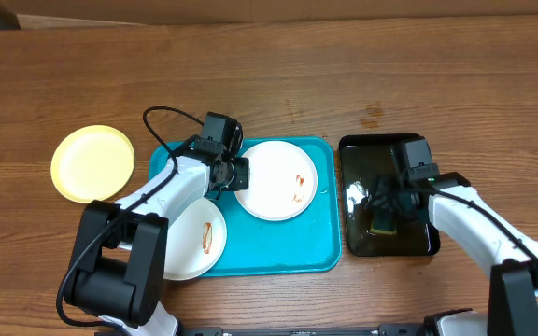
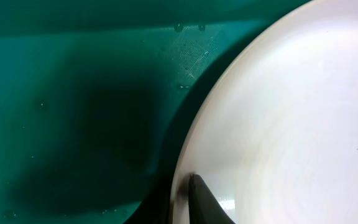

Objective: Clean dirty plates on tray and stack at the side
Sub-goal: 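Dip and rub the held sponge in the black tray's water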

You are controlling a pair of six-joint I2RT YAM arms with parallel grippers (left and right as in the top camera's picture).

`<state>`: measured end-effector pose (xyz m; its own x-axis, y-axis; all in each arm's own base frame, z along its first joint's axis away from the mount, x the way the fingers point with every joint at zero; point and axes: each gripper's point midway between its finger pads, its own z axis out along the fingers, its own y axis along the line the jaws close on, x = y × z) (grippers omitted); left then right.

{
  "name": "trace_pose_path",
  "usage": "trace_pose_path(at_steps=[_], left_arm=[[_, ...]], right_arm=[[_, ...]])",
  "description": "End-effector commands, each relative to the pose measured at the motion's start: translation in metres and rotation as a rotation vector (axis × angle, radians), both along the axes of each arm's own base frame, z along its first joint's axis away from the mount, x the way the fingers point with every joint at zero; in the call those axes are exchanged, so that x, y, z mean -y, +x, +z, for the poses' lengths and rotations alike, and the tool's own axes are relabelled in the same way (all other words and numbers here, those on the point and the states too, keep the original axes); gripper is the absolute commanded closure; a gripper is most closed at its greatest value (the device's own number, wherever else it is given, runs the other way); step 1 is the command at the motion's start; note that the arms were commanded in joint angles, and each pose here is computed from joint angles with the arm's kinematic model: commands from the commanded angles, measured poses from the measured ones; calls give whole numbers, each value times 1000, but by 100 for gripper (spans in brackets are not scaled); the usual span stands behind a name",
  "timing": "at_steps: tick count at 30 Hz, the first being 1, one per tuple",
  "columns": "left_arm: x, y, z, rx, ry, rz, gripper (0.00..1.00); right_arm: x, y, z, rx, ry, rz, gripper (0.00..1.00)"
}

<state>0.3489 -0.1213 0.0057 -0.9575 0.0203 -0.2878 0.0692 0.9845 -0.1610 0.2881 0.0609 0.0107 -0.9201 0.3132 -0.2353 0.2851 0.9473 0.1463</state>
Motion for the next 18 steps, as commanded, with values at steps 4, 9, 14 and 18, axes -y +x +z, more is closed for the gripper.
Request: trace_pose_path(at_steps=[4,9,14,18], left_arm=[[-3,-10,-15,-45,29,-3,88],[-3,-10,-15,-44,29,-3,88],[-3,-10,-15,-45,29,-3,85],[-3,-10,-15,-44,29,-3,84]], right_arm=[[2,-3,-13,-35,-16,1,72],[-8,7,2,-16,17,59,95],[-8,-7,6,-95,22,66,37],[-5,-29,2,-185,12,61,47]])
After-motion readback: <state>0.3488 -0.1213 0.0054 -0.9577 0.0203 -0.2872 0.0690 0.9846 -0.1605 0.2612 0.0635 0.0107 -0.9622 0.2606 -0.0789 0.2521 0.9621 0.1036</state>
